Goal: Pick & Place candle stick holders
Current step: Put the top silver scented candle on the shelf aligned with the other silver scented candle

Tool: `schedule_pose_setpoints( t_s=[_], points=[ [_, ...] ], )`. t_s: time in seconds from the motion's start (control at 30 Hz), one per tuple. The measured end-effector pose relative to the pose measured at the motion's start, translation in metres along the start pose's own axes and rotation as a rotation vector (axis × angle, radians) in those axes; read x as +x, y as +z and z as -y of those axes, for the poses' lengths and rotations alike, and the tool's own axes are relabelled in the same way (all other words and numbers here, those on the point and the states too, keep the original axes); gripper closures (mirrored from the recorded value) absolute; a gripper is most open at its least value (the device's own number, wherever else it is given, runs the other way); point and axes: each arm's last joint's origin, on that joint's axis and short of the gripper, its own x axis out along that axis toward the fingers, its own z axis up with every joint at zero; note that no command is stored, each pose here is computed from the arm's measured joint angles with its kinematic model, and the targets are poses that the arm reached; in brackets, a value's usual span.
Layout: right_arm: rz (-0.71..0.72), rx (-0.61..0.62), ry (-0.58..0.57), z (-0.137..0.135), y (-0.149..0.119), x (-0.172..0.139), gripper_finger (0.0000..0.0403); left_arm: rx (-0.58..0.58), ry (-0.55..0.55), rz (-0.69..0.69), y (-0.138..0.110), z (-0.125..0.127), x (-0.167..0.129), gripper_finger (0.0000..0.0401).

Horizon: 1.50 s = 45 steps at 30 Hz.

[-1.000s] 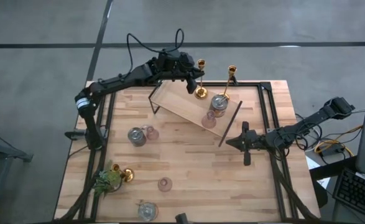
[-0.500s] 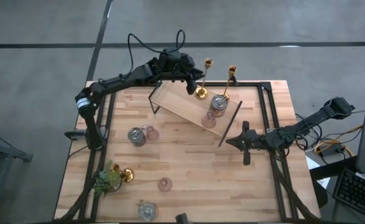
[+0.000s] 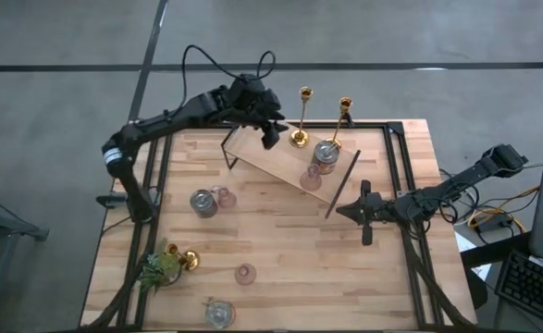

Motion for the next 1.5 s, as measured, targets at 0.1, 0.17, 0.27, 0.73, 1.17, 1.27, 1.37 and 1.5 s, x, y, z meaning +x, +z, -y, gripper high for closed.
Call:
schedule_pose_setpoints(
  t_s=[0.1,0.17,0.27,0.73,1.17,1.27,1.37,1.5],
  points=[
    [-0.001,0.001,0.0,0.0,0.0,0.0,0.0394,0.038,-0.003,-0.02,0.0,0.007,-0.016,0.0226],
    [-0.001,0.004,0.0,0.0,-0.001,0.0,0.0394,0.055,-0.013,-0.029,-0.002,0.013,-0.028,0.0233],
    [-0.002,0.017,-0.001,0.0,-0.001,0.0,0.0394,0.07,-0.042,-0.037,-0.011,0.027,-0.043,0.0246],
    [0.0,0.024,-0.002,0.0,-0.001,0.0,0.0394,0.205,-0.319,0.097,-0.1,0.112,-0.129,0.0393],
    [0.013,0.041,-0.031,0.001,0.0,0.0,0.0394,0.084,-0.394,0.072,-0.168,0.125,-0.144,0.0387],
    [0.019,0.045,-0.048,0.002,0.0,0.0,0.0394,0.077,-0.42,0.086,-0.176,0.129,-0.137,0.0387],
    [0.021,0.049,-0.053,0.002,0.0,0.0,0.0394,0.091,-0.447,0.127,-0.182,0.134,-0.132,0.0389],
    [0.02,0.053,-0.053,0.002,0.0,0.0,0.0394,0.133,-0.462,0.169,-0.19,0.135,-0.132,0.0389]
  ],
)
